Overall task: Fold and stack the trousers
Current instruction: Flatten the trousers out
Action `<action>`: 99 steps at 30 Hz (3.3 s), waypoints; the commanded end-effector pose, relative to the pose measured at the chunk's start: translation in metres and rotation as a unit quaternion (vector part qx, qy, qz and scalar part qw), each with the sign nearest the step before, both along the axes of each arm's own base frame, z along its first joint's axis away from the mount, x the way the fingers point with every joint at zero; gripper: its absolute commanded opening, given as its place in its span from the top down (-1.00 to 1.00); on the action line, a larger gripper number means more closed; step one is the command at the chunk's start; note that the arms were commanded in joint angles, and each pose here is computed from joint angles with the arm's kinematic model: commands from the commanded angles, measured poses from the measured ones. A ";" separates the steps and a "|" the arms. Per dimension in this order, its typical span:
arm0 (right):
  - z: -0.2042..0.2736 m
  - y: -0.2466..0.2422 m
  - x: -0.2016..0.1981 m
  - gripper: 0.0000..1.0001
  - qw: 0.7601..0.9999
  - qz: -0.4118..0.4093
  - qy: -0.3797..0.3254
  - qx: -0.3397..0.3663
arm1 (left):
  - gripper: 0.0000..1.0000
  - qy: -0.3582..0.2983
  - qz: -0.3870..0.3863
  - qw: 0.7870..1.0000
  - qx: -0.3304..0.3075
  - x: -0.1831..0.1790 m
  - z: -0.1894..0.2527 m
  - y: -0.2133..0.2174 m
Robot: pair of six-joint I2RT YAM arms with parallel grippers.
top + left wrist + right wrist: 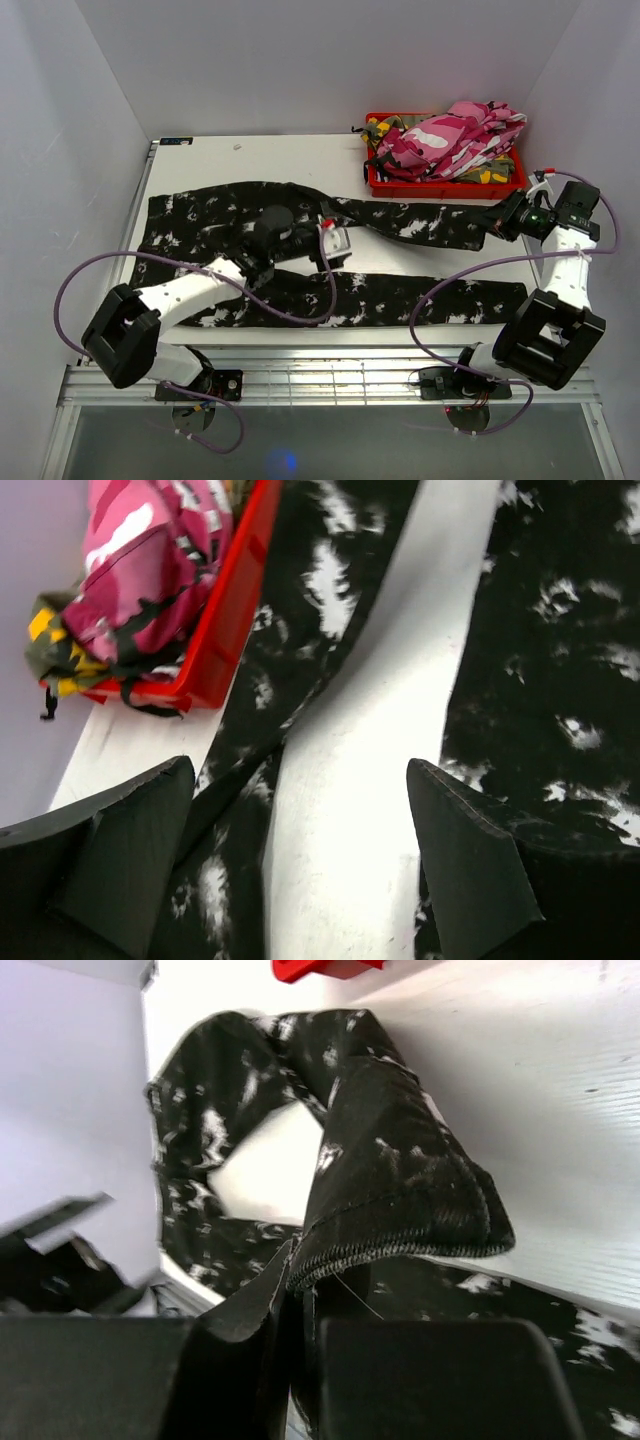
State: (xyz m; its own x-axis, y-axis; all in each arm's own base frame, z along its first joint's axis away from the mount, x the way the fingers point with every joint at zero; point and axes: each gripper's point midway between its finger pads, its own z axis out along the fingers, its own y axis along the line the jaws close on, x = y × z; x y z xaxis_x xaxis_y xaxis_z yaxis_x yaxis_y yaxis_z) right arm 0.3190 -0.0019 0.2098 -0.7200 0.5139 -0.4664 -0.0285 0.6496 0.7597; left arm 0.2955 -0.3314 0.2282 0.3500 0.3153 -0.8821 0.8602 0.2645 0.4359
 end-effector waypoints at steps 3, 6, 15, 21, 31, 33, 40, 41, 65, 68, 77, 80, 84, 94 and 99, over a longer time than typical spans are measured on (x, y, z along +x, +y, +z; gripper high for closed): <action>0.007 0.021 -0.012 0.85 0.992 -0.011 0.036 0.118 | -0.96 -0.212 -0.016 0.976 -0.038 -0.038 0.033 -0.047; 0.007 0.027 -0.019 0.85 0.990 -0.020 0.036 0.137 | -0.96 -0.252 -0.020 0.964 -0.080 -0.059 0.045 -0.079; -0.008 0.043 -0.042 0.85 0.983 -0.026 0.060 0.174 | -0.96 -0.259 -0.008 0.952 -0.163 -0.080 0.037 -0.155; -0.005 0.057 -0.059 0.85 0.972 -0.025 0.086 0.216 | -0.96 -0.267 -0.019 0.945 -0.189 -0.091 0.033 -0.180; 0.015 0.064 -0.065 0.85 0.965 -0.031 0.087 0.245 | -0.96 -0.283 -0.035 0.939 -0.189 -0.103 0.012 -0.195; 0.015 0.066 -0.066 0.85 0.964 -0.030 0.092 0.249 | -0.96 -0.285 -0.034 0.940 -0.185 -0.103 0.006 -0.195; 0.015 0.073 -0.080 0.85 0.961 -0.018 0.116 0.249 | -0.96 -0.315 0.019 0.931 -0.183 -0.075 -0.007 -0.204; 0.016 0.073 -0.081 0.85 0.961 -0.014 0.116 0.250 | -0.96 -0.314 0.019 0.933 -0.175 -0.072 -0.015 -0.205; 0.011 0.058 -0.064 0.34 0.981 -0.001 0.085 0.174 | 1.00 -0.328 0.012 0.930 -0.165 -0.060 0.009 -0.172; 0.032 0.045 -0.046 -0.49 0.991 0.026 0.020 0.132 | 1.00 -0.280 -0.002 0.949 -0.143 -0.057 -0.004 -0.170; 0.075 0.006 -0.020 -0.80 0.965 0.182 -0.158 -0.102 | 1.00 -0.095 -0.045 0.992 -0.074 -0.041 -0.036 -0.165; 0.071 -0.008 -0.029 -0.80 0.935 0.224 -0.194 -0.197 | 1.00 -0.043 -0.082 0.994 -0.051 -0.045 -0.043 -0.163; 0.071 -0.013 -0.050 -0.80 0.857 0.278 -0.272 -0.339 | 1.00 0.014 -0.113 0.993 -0.033 -0.044 -0.042 -0.157; 0.030 0.015 -0.093 -0.80 0.805 0.336 -0.311 -0.376 | 1.00 0.235 -0.099 0.966 0.037 -0.014 -0.058 -0.165; 0.016 0.041 -0.103 -0.80 0.847 0.329 -0.304 -0.287 | 1.00 0.393 -0.062 0.917 0.037 0.009 -0.066 -0.178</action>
